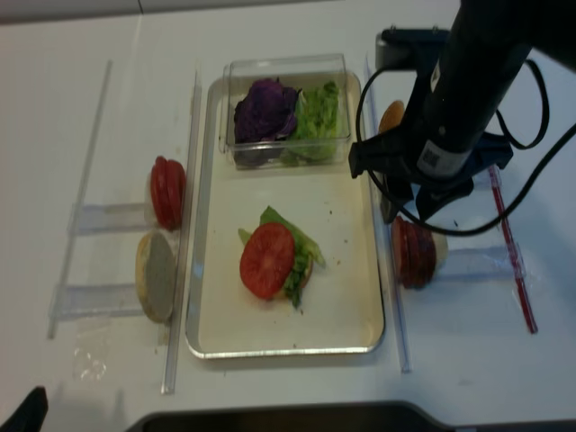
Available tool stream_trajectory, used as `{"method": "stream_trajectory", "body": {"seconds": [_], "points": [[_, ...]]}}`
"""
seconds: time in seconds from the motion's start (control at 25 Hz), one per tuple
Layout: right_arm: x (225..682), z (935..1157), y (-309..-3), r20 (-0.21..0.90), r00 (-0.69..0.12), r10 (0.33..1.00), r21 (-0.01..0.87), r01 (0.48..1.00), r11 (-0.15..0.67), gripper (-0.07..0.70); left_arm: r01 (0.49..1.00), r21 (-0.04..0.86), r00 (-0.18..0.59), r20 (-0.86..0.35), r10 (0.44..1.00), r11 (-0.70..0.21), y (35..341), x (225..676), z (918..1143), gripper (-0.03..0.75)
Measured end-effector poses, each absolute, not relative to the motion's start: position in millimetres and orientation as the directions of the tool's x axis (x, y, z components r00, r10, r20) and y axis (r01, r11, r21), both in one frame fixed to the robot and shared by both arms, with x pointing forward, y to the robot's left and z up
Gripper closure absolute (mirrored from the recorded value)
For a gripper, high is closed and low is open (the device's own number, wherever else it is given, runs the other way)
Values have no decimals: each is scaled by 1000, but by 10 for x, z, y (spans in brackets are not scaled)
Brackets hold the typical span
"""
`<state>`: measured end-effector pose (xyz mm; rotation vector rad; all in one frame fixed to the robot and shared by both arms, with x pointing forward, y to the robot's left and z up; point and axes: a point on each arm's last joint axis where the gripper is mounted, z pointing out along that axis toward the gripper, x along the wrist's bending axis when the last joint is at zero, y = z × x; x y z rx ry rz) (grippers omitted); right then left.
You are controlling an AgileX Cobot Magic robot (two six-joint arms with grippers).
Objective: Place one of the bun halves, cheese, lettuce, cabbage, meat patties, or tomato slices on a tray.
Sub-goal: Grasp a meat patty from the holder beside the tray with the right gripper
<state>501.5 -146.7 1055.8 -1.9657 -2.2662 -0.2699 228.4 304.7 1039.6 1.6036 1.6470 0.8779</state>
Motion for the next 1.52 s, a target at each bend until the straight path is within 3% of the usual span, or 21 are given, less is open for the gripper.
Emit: {"method": "stream_trajectory", "body": {"seconds": [0.8,1.04,1.52], "points": [[5150,10288,-1429,159,-131,978,-15,991,135,252,550,835,-27,-4,1000,19,3053,2284,10397,183],[5155,10282,-1436,150,-135,980,-13,990,138,356,550,835,-27,-4,1000,19,3053,2284,10397,183],[5187,10200,-1423,140,-138,981,-33,989,144,372,550,835,-27,-4,1000,19,3053,2284,10397,183]]}}
